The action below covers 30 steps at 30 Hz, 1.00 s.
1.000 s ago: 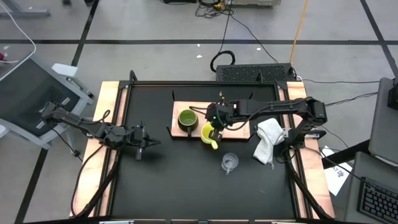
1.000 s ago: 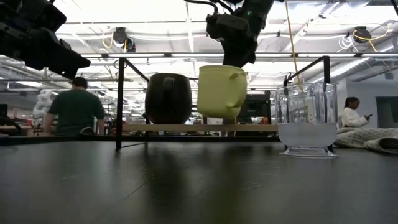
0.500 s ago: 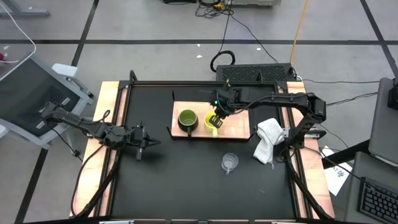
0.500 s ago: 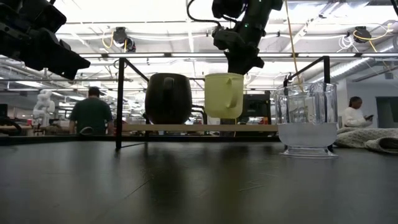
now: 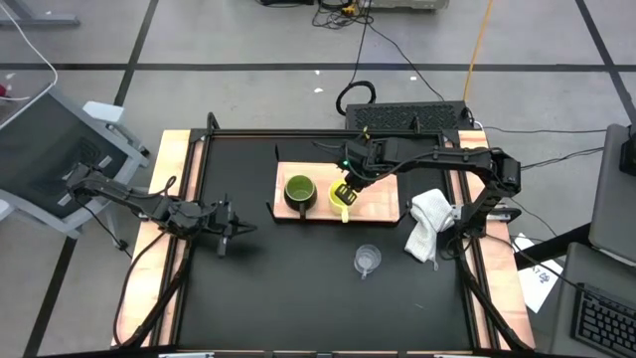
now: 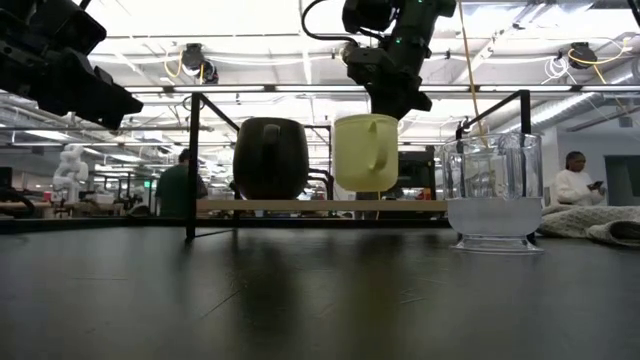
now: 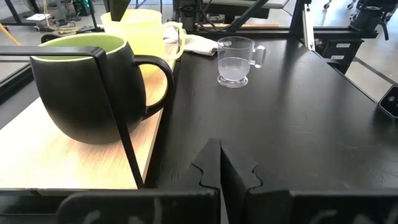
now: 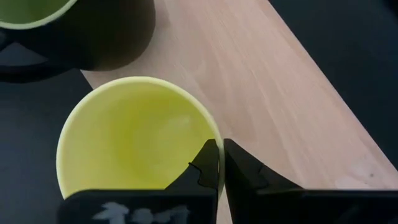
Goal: Stack small to large cups/mugs on shelf
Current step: Put the yellow mug on the shelf
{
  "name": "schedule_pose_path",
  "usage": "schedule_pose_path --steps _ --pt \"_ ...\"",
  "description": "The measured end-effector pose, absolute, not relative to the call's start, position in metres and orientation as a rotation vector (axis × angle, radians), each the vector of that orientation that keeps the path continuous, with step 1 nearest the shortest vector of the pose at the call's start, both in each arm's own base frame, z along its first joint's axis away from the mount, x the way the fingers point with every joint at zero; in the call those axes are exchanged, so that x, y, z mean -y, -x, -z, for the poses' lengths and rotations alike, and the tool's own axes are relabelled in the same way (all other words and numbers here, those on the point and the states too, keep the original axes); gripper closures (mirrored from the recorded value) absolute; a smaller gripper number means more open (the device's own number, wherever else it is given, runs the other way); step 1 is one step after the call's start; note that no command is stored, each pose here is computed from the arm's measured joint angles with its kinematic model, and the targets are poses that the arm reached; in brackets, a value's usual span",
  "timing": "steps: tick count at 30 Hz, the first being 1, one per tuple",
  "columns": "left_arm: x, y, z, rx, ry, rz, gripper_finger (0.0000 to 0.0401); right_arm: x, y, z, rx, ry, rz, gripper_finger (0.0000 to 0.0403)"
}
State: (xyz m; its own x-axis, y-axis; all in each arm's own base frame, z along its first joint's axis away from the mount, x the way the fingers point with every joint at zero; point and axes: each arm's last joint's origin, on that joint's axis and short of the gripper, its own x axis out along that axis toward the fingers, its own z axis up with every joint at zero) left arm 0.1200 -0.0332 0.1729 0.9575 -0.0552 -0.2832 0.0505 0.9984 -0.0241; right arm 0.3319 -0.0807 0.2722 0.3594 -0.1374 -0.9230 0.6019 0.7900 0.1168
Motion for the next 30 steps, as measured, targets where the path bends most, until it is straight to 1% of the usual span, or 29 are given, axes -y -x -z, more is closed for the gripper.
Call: schedule_pose_path --steps 11,17,30 --pt "0.033 -0.120 -0.173 -0.286 -0.003 0.058 0.0400 0.077 -0.333 -0.272 -1.106 -0.498 0.506 0.0403" --pt "0.033 -0.120 -0.173 -0.285 -0.007 0.059 0.0400 0.074 -0.334 -0.260 -1.102 -0.484 0.501 0.0403" --pt "0.033 -0.120 -0.173 -0.284 -0.012 0.059 0.0400 0.075 -0.332 -0.254 -1.107 -0.473 0.523 0.0403"
